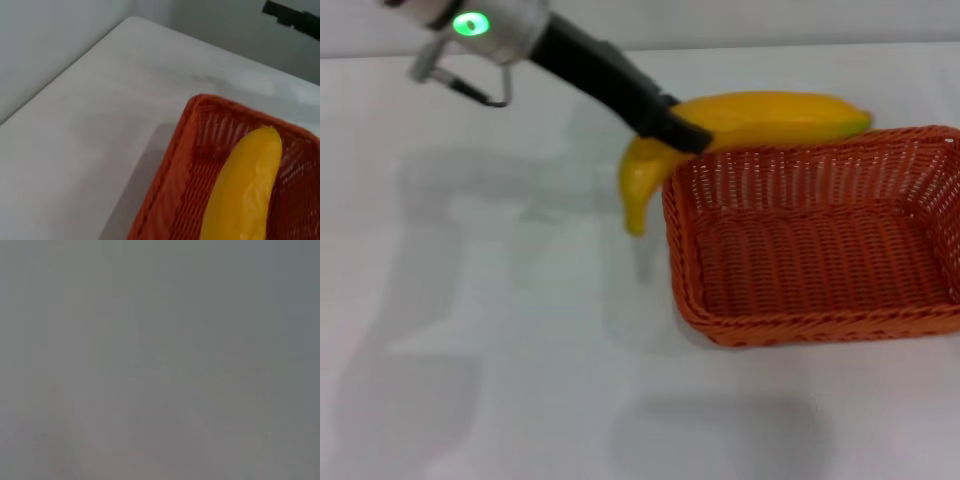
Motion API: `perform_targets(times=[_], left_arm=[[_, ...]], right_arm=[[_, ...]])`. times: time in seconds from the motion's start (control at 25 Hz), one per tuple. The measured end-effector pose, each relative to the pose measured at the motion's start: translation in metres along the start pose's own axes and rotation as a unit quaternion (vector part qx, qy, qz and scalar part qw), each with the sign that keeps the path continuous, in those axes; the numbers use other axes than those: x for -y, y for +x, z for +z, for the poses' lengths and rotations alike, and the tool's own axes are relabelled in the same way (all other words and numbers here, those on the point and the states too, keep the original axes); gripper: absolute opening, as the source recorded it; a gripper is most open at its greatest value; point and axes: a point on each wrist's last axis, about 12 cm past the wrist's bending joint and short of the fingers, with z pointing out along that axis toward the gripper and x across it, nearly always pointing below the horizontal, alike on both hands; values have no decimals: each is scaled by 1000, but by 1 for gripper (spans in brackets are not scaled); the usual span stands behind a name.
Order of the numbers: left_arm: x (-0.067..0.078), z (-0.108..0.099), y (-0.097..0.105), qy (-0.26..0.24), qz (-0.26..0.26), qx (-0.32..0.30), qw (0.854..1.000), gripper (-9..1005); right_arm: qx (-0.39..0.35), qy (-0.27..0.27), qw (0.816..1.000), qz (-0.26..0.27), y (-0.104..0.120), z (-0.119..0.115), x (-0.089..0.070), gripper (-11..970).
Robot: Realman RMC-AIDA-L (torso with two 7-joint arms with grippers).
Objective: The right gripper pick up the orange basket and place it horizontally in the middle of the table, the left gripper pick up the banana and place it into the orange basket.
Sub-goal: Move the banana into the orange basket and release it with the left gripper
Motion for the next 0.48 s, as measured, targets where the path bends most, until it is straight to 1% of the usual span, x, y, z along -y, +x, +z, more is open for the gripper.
perform_targets(times=[0.12, 0.2, 0.32, 0.48], left_arm=[[4, 21, -17, 12, 2, -9, 1000, 517], [6, 36, -23, 18, 1, -20, 1000, 520], [8, 53, -27, 19, -4, -34, 999, 525], [10, 66, -26, 16, -2, -33, 999, 531]], right_arm=[[2, -7, 1000, -7, 1, 2, -3, 840], [3, -10, 1000, -10, 2, 2, -4, 840], [3, -13, 1000, -8, 3, 3, -5, 840], [3, -17, 1000, -6, 6, 2, -7, 840]])
